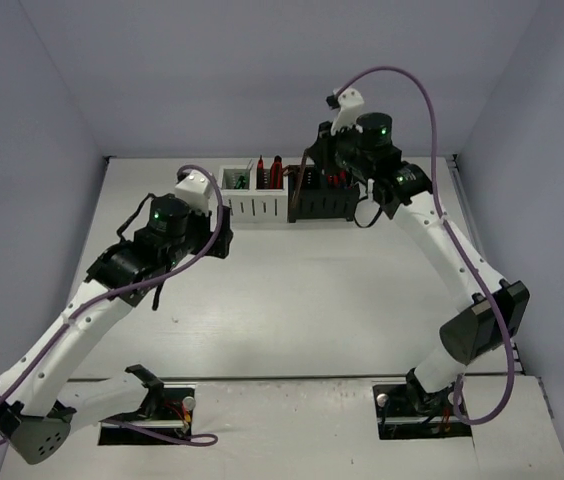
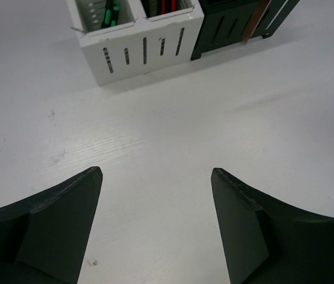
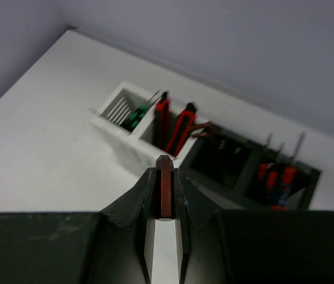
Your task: Sort the tools into containers
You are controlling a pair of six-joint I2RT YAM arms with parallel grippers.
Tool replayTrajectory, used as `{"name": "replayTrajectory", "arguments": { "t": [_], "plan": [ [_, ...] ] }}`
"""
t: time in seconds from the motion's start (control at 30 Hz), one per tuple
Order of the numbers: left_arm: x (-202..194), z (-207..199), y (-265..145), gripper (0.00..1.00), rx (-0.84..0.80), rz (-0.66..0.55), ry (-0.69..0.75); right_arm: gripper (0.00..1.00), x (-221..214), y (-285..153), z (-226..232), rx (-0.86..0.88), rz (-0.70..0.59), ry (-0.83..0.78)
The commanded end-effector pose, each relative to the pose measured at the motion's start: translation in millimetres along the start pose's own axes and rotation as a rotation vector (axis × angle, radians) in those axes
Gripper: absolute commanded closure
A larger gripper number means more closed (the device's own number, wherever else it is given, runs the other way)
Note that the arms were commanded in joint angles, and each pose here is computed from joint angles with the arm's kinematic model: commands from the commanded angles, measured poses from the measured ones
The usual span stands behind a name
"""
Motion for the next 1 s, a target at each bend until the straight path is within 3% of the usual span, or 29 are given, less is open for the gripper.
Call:
{"name": "replayTrajectory", "arguments": {
  "t": [0.0, 0.2, 0.4, 0.7, 0.8, 0.87, 0.97],
  "plan": [
    [-14, 17, -25, 0.29, 0.092, -0.028, -0.092, 1.00, 51, 4, -43, -0.177, -0.178, -0.183],
    [-43, 33, -53, 0.29, 0.124, 0.002, -0.157, 1.00, 49, 43, -68, -0.239, -0.162, -0.238],
    [-51, 43, -74, 0.29, 0.164, -0.014, -0.171, 1.00, 12, 87, -78, -0.258, -0.078, -0.281],
    [-55, 49, -79, 0.29, 0.195, -0.018, -0.172, 1.00, -43, 116, -57, -0.200, 0.027, -0.299],
    [-53, 49, -80, 0.29, 0.200, -0.025, -0.166, 0.86, -55, 116, -46, -0.172, 0.053, -0.296],
    [-49, 48, -82, 0.29, 0.196, -0.036, -0.159, 0.65, -56, 112, -39, -0.158, 0.056, -0.285],
    [-45, 49, -85, 0.29, 0.220, -0.061, -0.171, 0.43, -45, 97, -29, -0.154, 0.027, -0.248]
  ]
}}
Point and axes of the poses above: each gripper's point midway between its finger pads, its own y axis out along the fingers, its own z axis along the line the jaws close on, x = y × z, the point moved 9 cm from there along -y, back along the fingers, and after that the axes turned 13 degrees about -y, right-handed, at the moved point
